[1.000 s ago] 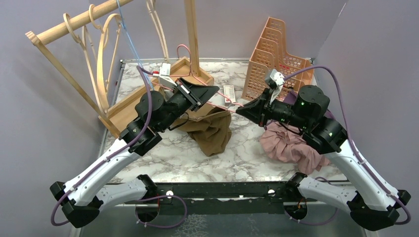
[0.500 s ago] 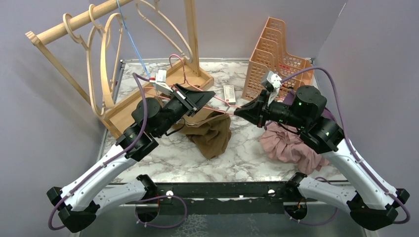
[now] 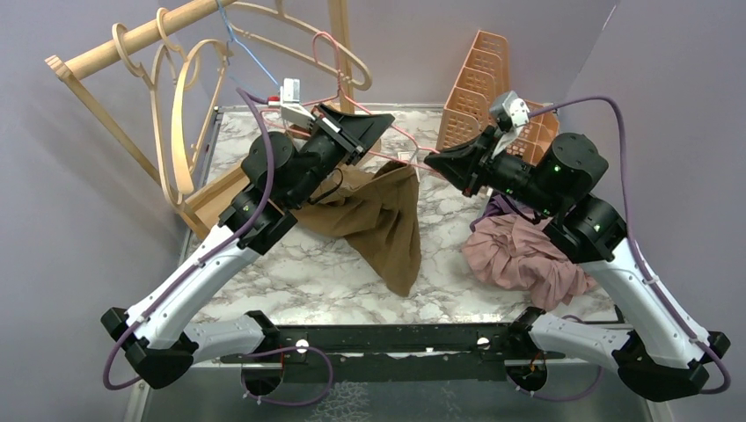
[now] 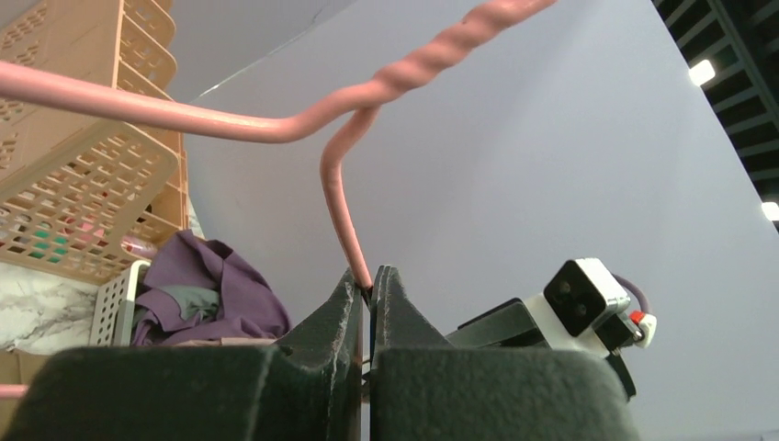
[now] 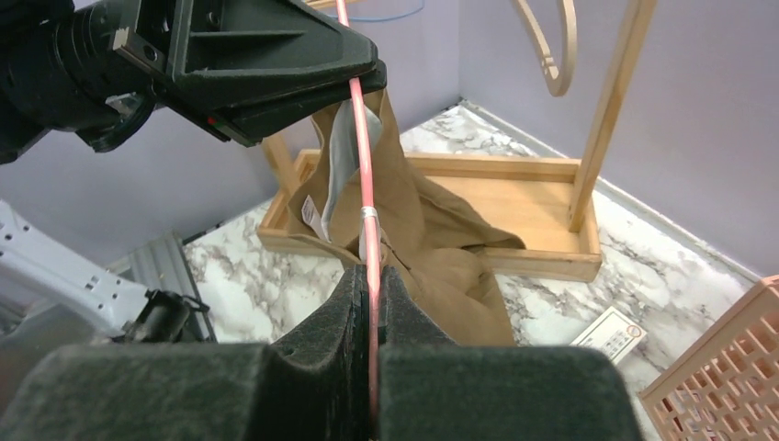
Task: Place the skirt on the hanger
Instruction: Pick up the hanger at the center of the board, then adjust the hanger on the clothesline.
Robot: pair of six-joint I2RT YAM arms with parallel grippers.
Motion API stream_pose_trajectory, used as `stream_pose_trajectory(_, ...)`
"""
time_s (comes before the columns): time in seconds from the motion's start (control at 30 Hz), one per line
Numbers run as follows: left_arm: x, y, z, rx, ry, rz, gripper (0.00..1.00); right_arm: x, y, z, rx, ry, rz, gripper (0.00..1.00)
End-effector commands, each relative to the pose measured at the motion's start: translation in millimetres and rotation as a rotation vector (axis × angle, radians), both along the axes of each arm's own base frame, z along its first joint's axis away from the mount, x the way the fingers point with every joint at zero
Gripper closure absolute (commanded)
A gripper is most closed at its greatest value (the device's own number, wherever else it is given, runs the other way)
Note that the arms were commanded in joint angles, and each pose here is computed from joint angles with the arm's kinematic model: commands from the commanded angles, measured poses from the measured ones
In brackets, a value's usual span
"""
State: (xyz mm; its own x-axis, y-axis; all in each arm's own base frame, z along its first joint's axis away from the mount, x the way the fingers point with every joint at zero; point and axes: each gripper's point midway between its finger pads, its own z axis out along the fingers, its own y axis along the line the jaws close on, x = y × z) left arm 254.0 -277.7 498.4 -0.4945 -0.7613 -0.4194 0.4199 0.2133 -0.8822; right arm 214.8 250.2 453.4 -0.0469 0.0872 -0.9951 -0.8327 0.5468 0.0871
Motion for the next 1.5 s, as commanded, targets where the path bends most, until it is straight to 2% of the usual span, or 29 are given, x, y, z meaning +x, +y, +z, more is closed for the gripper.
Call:
stream_pose_trajectory(0.0,15,6,14,0.014,-0.040,0.037,1.00,13,-20,76,0.175,-0.142,-0.129,0.99)
stream_pose_trajectory(0.17,23,11,-5,0.023,-0.003,0.059,1.00,12,-13,71,0.150,-0.149,-0.094,0.99)
stream_pose_trajectory(0.23,24,14,-18,0.039,0.015,0.066,0.93,9,-6,67,0.139,-0.155,-0.050,0.99)
stream_pose_trajectory(0.43,19,40,-61,0.114,0.065,0.152,0.81,8,1,49,0.138,-0.163,-0.011,0.99)
stream_pose_trajectory(0.67,9,59,-79,0.178,0.049,0.190,0.67,-4,0,36,0.194,-0.227,0.025,0.99)
stream_pose_trajectory(0.87,-4,72,-49,0.269,-0.096,0.211,0.48,-10,-8,40,0.265,-0.299,0.013,0.99)
stream_pose_trajectory(1.07,-26,93,-2,0.338,-0.298,0.252,0.33,-7,-15,48,0.283,-0.358,-0.031,0.99)
stream_pose_trajectory(1.17,-34,100,14,0.354,-0.357,0.267,0.31,-9,-17,53,0.299,-0.383,-0.034,0.99)
stream_pose_trajectory(1.3,-36,117,26,0.372,-0.365,0.336,0.31,-11,-18,56,0.308,-0.397,-0.031,0.99)
stream_pose_trajectory(1.47,-39,156,55,0.375,-0.378,0.508,0.31,-18,-19,52,0.300,-0.423,-0.008,0.99)
